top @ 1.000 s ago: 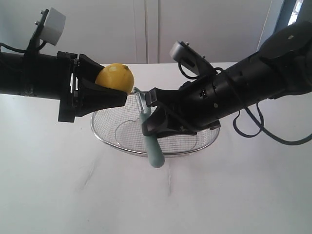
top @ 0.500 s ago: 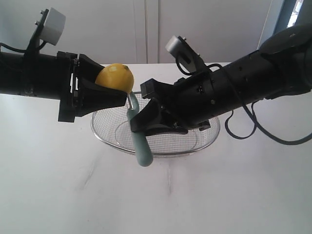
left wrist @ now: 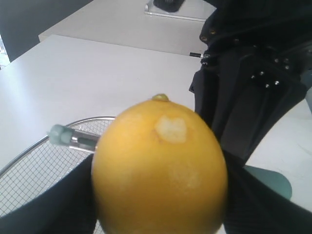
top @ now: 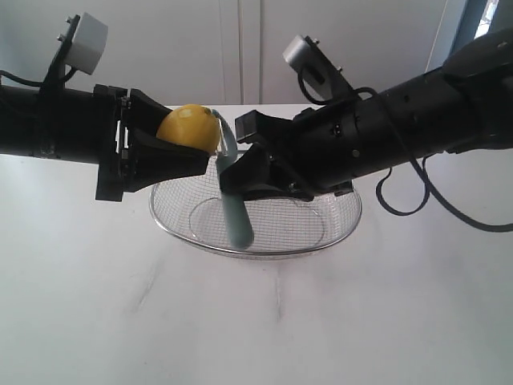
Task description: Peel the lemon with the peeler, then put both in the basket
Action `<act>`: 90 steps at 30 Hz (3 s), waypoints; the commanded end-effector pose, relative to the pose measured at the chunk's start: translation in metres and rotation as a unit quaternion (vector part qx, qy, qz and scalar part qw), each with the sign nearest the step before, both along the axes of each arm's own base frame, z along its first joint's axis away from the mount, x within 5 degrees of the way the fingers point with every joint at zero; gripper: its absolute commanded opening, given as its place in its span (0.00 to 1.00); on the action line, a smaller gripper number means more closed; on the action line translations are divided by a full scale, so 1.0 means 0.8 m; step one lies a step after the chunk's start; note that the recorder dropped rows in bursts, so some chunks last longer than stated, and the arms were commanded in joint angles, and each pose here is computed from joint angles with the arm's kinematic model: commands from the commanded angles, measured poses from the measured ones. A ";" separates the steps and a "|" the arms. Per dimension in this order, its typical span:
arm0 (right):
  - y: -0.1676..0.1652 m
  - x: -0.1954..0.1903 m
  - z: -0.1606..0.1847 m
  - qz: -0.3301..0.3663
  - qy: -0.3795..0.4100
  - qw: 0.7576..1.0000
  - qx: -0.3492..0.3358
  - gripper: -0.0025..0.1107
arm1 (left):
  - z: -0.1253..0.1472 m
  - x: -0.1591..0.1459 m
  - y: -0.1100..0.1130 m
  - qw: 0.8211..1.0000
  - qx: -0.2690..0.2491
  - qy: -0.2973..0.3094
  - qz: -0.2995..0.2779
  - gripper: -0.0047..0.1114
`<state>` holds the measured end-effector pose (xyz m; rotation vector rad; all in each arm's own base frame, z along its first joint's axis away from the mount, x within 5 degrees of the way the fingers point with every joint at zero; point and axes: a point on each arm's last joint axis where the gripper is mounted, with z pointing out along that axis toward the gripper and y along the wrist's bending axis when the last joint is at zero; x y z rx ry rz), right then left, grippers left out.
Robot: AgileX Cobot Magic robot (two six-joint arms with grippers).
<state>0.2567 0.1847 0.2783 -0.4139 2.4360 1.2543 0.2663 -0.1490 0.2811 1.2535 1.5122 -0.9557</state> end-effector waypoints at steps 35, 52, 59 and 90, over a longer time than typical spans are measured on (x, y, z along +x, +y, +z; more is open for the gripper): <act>-0.025 -0.014 0.032 -0.045 -0.071 0.995 -0.056 0.02 | 0.009 -0.001 0.000 1.000 -0.024 0.000 -0.002 0.04; -0.018 0.003 -0.007 -0.035 -0.021 0.995 -0.091 0.02 | 0.009 -0.001 0.000 1.000 -0.024 0.000 -0.002 0.04; -0.012 0.003 -0.023 -0.012 0.023 0.996 -0.086 0.02 | 0.009 -0.001 0.000 1.000 -0.024 0.000 -0.002 0.04; 0.000 -0.002 -0.010 0.034 -0.001 0.999 -0.017 0.02 | 0.009 -0.001 0.000 1.000 -0.024 0.000 -0.002 0.04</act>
